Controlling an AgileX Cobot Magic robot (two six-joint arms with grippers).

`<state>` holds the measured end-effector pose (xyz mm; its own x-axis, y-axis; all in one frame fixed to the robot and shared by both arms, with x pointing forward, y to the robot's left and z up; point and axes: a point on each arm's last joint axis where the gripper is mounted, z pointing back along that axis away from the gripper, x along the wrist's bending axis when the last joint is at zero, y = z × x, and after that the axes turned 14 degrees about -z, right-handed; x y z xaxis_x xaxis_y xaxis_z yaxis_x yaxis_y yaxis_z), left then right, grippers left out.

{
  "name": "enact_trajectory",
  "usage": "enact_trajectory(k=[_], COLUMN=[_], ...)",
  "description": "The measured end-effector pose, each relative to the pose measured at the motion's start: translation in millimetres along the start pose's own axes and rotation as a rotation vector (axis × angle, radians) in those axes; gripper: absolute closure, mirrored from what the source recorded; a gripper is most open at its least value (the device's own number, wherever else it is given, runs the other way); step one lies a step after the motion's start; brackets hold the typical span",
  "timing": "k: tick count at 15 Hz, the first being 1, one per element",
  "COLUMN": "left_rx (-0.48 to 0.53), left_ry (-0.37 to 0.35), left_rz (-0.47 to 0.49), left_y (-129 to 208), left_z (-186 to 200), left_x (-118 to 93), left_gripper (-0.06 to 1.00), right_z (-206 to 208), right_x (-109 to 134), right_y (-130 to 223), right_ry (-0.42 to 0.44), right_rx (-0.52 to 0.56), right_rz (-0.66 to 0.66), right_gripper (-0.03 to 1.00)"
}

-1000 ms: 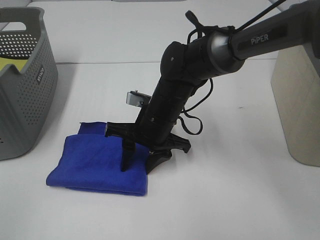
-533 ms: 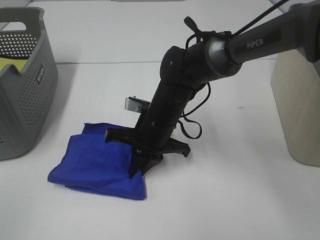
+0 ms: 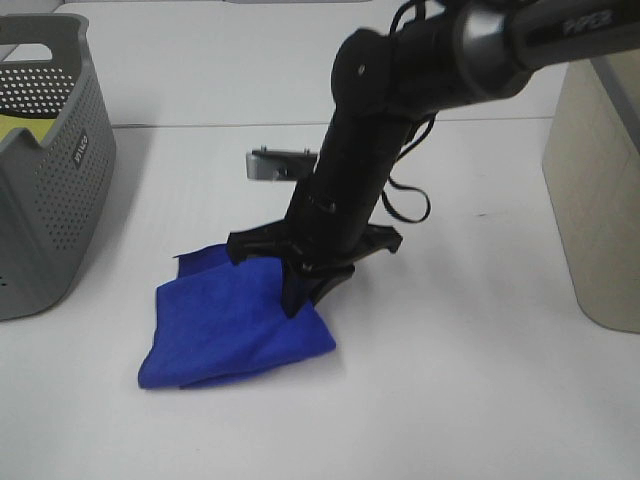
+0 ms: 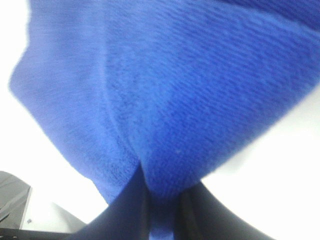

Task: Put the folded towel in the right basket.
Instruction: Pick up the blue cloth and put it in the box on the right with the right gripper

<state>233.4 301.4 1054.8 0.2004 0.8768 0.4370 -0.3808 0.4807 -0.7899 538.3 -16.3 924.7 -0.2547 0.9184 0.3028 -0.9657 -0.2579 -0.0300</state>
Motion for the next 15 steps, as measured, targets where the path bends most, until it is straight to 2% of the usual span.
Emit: enact_trajectory(k=[4, 6, 7, 9, 12, 15], left_rx=[0.000, 0.000, 0.000, 0.000, 0.000, 0.000], left_ry=[0.000, 0.000, 0.000, 0.000, 0.000, 0.000], left_rz=[0.000, 0.000, 0.000, 0.000, 0.000, 0.000], left_y=[0.0, 0.0, 0.0, 0.0, 0.0, 0.0], left_z=[0.0, 0.0, 0.0, 0.0, 0.0, 0.0], left_x=[0.0, 0.0, 0.0, 0.0, 0.0, 0.0], left_gripper=[-0.04, -0.04, -0.04, -0.04, -0.04, -0.04], right_z=[97.4, 146.9, 158.1, 202.1, 257.3, 292.3], right_x=[13.9, 10.2, 6.2, -26.3, -100.3, -172.3], right_y=[12.3, 26.4, 28.1, 28.3, 29.3, 35.3], right_ry=[0.002, 0.021, 0.016, 0.008, -0.010, -0.172], right_rx=[-0.232, -0.326, -0.351, -0.464, -0.616, -0.726], right_rz=[0.132, 0.171, 0.161, 0.065, -0.192, -0.527], right_gripper=[0.86, 0.86, 0.86, 0.86, 0.86, 0.86])
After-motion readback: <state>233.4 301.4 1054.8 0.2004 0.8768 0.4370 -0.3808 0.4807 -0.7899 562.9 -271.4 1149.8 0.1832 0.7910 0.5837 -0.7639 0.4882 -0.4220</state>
